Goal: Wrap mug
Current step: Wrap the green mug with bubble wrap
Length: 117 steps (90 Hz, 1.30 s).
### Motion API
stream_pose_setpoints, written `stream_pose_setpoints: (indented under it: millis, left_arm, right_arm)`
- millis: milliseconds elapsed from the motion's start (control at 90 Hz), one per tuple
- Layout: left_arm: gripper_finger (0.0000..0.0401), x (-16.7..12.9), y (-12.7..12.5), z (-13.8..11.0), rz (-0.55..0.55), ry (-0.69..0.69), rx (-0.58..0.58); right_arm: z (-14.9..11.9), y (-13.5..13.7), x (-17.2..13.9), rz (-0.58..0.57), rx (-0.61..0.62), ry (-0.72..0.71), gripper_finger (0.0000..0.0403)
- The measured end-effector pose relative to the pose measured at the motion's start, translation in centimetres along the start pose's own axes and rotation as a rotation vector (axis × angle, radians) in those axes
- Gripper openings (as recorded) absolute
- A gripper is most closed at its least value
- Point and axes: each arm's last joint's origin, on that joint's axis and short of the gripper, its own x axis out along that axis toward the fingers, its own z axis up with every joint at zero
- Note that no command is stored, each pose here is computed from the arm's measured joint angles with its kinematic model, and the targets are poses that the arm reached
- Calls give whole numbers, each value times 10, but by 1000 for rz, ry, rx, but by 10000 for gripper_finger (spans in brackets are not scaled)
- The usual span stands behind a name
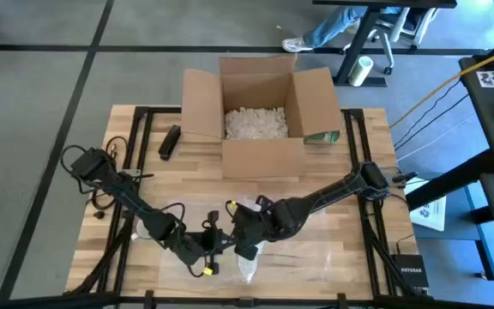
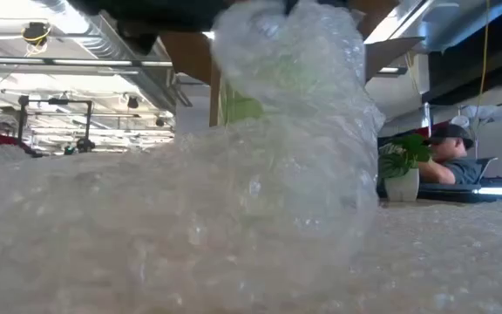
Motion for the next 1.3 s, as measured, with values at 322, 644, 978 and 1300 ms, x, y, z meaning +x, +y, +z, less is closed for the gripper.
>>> stream_pose_setpoints:
  millis: [322,644,978,1300]
  left_arm:
    - [0,-35,-9,-13,88,77,-29]
    - [0,-76,-25,-13,159,-36,-13]
    - [0,-79,-25,-18,171,-20,-15]
    - [0,-77,-22,-19,185,-11,-29]
  right_arm:
    - [-5,4,16,73,51,140,0]
    - [-2,-3,73,77,33,261,0]
    - [6,-5,88,128,6,245,0]
    - [13,-4,66,155,6,182,0]
